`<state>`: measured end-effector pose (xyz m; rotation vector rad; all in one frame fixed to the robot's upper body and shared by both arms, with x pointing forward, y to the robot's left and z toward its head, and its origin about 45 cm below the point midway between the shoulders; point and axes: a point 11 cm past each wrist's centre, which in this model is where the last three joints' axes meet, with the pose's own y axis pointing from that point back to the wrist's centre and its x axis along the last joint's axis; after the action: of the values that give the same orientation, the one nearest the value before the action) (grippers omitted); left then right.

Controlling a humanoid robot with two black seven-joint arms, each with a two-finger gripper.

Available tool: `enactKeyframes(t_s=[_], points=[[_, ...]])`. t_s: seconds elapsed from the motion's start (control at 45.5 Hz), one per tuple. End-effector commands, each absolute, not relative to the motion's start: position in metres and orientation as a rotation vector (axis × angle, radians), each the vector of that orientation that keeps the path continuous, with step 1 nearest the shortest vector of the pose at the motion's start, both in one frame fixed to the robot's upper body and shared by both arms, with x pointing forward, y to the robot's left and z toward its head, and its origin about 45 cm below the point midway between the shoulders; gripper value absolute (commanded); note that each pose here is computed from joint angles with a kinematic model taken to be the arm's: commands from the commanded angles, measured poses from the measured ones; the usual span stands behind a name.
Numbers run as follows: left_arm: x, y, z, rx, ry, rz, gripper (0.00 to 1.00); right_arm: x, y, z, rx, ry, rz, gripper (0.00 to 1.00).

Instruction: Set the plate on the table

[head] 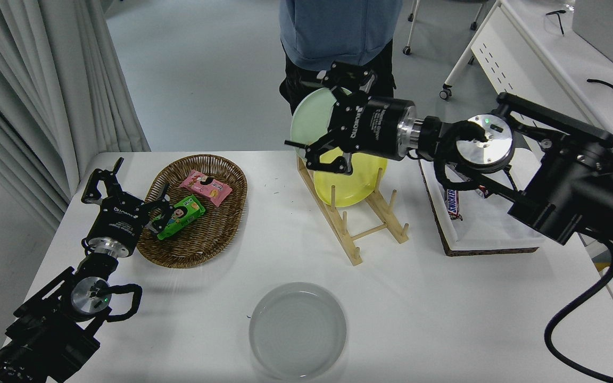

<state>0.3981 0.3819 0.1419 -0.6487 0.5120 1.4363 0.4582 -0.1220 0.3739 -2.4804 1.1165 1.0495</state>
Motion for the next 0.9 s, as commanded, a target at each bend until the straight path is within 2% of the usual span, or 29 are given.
enactKeyframes(t_s=[0.0, 0.308, 0.549, 0.747, 0.879], points=[[0.3981, 0.382, 0.1419, -0.648, 0.512, 1.436, 1.0, 0.49, -0.187, 0.395, -2.251, 1.302, 0.808, 0.99], [0.3982, 0.382, 0.1422, -0.649, 0.512, 1.435, 1.0, 0.517, -0.255, 0.389, -2.096, 1.442, 0.707, 0.99], [0.3981, 0.382, 0.1419, -0.65, 0.512, 1.437, 1.0, 0.534, -0.329, 0.336, -1.943, 1.741, 0.634, 0.99], [0.3982, 0.382, 0.1422, -0.649, 0.512, 1.435, 1.0, 0.524, -0.345, 0.306, -2.0, 1.818, 0.609, 0.99], [0.3981, 0.382, 0.1419, -0.65, 0.512, 1.437, 1.0, 0.507, -0.365, 0.287, -2.016, 1.865, 0.624, 0.99]])
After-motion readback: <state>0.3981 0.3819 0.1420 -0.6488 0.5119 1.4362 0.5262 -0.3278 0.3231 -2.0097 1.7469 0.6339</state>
